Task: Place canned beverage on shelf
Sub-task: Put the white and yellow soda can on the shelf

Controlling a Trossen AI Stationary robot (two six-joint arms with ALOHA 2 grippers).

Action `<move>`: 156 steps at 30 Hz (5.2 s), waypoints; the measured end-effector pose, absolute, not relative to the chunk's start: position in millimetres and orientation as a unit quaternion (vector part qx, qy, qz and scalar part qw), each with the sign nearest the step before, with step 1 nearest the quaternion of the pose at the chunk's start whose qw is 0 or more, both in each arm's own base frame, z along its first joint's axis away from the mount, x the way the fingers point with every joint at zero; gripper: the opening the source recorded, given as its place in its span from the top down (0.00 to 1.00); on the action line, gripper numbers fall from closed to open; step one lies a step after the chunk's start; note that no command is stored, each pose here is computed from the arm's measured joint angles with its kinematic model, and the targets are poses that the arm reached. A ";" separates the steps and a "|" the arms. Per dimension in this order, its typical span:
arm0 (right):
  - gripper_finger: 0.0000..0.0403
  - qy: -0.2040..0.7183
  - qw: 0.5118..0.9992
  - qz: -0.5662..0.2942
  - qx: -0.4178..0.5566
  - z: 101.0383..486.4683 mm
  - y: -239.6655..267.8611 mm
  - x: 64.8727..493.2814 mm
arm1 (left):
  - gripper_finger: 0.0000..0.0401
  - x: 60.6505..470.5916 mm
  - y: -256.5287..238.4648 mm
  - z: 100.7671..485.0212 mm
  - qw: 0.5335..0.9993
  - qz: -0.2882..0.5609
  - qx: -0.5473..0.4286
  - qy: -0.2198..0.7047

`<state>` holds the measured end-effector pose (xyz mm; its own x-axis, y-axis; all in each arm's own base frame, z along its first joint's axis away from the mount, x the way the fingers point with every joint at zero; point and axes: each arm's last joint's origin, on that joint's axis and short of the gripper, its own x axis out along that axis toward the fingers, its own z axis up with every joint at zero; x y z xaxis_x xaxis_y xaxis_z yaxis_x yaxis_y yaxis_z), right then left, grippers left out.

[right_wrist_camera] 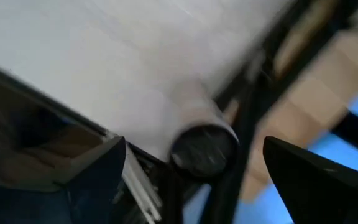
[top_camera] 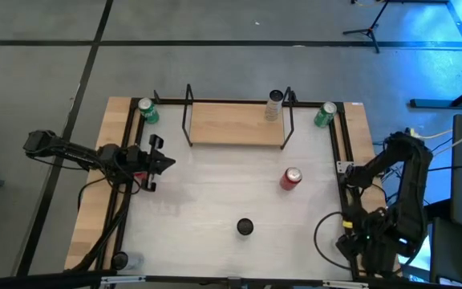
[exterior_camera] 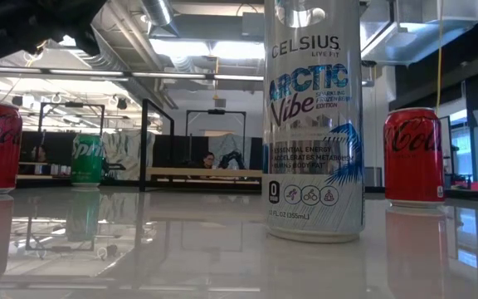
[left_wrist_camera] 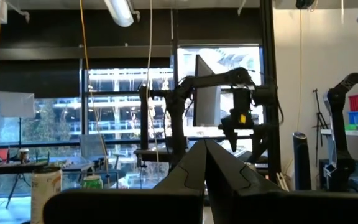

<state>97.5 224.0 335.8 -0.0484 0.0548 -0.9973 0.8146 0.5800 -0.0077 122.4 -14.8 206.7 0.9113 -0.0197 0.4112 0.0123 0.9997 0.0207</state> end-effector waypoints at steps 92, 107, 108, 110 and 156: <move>0.27 0.700 0.710 -0.031 0.070 146.0 316.2 180.2 | 1.00 121.7 -14.5 208.6 0.975 -0.004 0.015 -0.220; 0.42 0.706 0.700 -0.080 0.070 187.2 274.2 205.2 | 1.00 121.6 -14.8 208.7 0.975 -0.007 0.029 -0.221; 0.42 0.701 0.706 -0.082 0.066 194.2 270.3 205.5 | 1.00 121.6 -14.8 208.9 0.975 -0.007 0.030 -0.221; 0.42 0.685 0.721 -0.091 0.054 205.9 261.2 206.8 | 1.00 123.2 -15.2 211.4 0.975 -0.007 0.036 -0.218; 0.42 -0.008 0.995 0.052 -0.081 266.5 -31.5 303.5 | 0.40 273.6 10.6 186.7 0.996 0.088 -0.002 0.020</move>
<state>303.5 -31.5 266.5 0.9945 0.1042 0.0068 -0.1017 0.9814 -0.1628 273.6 10.6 186.7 0.9835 0.1761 -0.0402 -0.1763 0.9843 -0.0002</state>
